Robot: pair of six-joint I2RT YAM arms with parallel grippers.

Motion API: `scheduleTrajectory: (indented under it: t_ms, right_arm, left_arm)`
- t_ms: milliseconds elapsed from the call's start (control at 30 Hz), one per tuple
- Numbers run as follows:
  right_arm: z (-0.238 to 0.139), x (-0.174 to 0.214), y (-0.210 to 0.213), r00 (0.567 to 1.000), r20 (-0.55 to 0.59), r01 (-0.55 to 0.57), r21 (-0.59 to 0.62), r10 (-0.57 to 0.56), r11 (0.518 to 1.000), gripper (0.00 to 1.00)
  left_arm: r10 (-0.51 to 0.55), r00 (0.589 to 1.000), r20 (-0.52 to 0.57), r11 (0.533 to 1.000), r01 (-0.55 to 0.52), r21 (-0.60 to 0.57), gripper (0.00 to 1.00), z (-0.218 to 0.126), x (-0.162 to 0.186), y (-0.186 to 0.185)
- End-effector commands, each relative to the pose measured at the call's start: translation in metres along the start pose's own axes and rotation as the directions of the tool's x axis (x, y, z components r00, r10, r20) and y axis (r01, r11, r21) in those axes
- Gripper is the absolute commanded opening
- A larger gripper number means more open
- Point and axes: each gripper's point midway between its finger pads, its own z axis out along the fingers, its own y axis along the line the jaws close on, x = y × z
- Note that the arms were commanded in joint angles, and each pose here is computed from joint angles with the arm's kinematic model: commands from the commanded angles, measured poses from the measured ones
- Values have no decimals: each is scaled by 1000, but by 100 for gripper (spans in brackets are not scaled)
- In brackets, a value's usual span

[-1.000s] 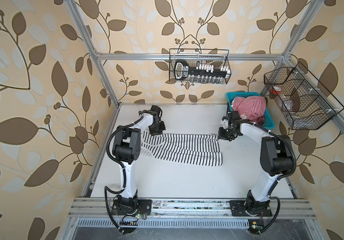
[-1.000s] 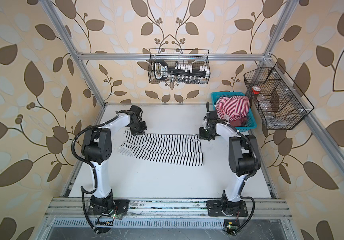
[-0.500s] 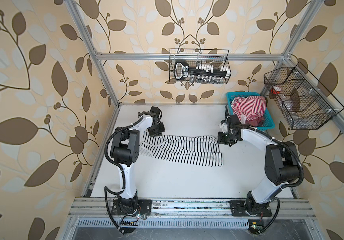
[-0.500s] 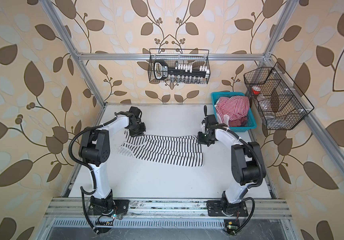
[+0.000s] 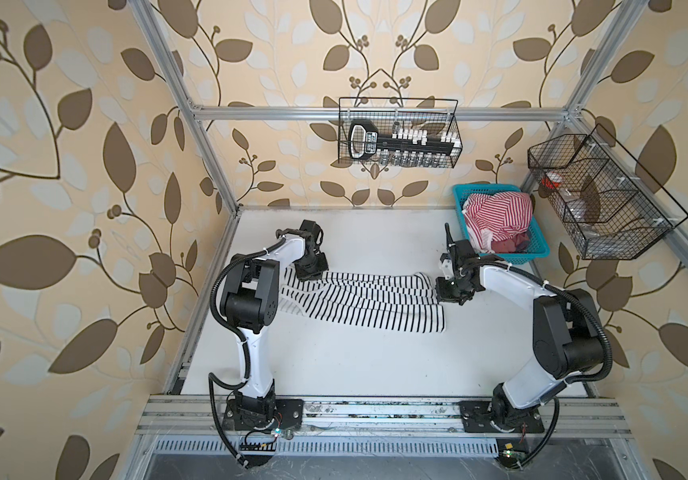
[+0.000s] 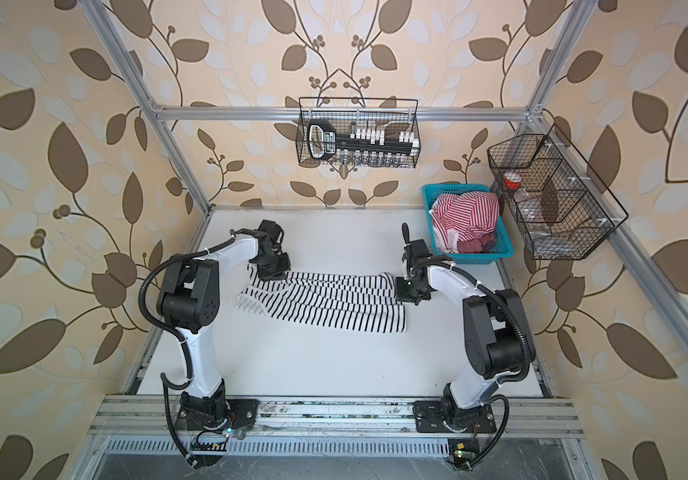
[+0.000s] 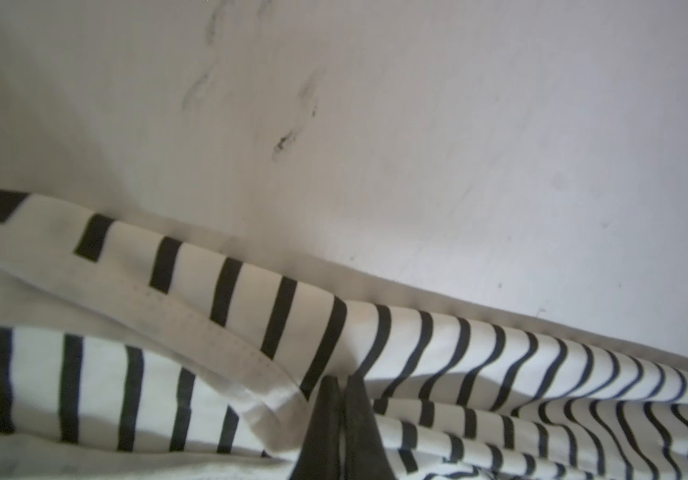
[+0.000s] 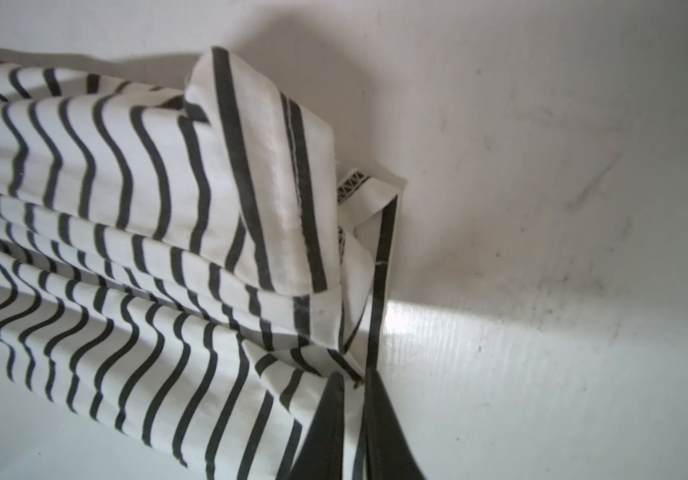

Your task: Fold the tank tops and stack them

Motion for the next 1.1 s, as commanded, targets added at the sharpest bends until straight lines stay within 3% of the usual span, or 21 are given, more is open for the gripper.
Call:
scheduleTrajectory:
  t_ms: [0,100,133,200,333,467,633,867,1067]
  right_arm:
    - [-2,15,-5,999,-37,29,43,-27,999,16]
    - [-4,12,-6,1000,-26,18,57,-17,998,19]
    - [-4,9,-6,1000,-17,15,54,-14,998,19]
    - [-8,0,-2,1000,4,7,44,-8,999,21]
    - [-18,-18,6,999,49,5,23,-6,1000,24]
    - [-27,-39,17,996,89,22,11,-23,1000,25]
    - [-27,-65,48,990,118,87,-29,-83,996,24]
    - [0,-75,85,988,75,139,-103,-132,985,19]
    - [21,-51,88,989,17,146,-120,-145,982,17]
  left_arm:
    - [-7,1000,29,1000,8,-11,0,-19,0,3]
    - [-8,1000,10,1000,9,-12,4,-15,5,4]
    - [-8,1000,3,1000,8,-11,18,-15,6,4]
    - [-7,1000,-6,1000,7,-12,35,-17,8,3]
    - [-4,1000,13,1000,4,-17,42,-35,7,2]
    - [-9,997,74,1000,9,0,43,-64,-1,-4]
    - [-7,990,141,995,-7,100,36,-84,-16,-40]
    - [19,999,51,992,-25,122,26,-45,-6,-65]
    - [9,1000,-6,993,-9,116,18,-26,7,-60]
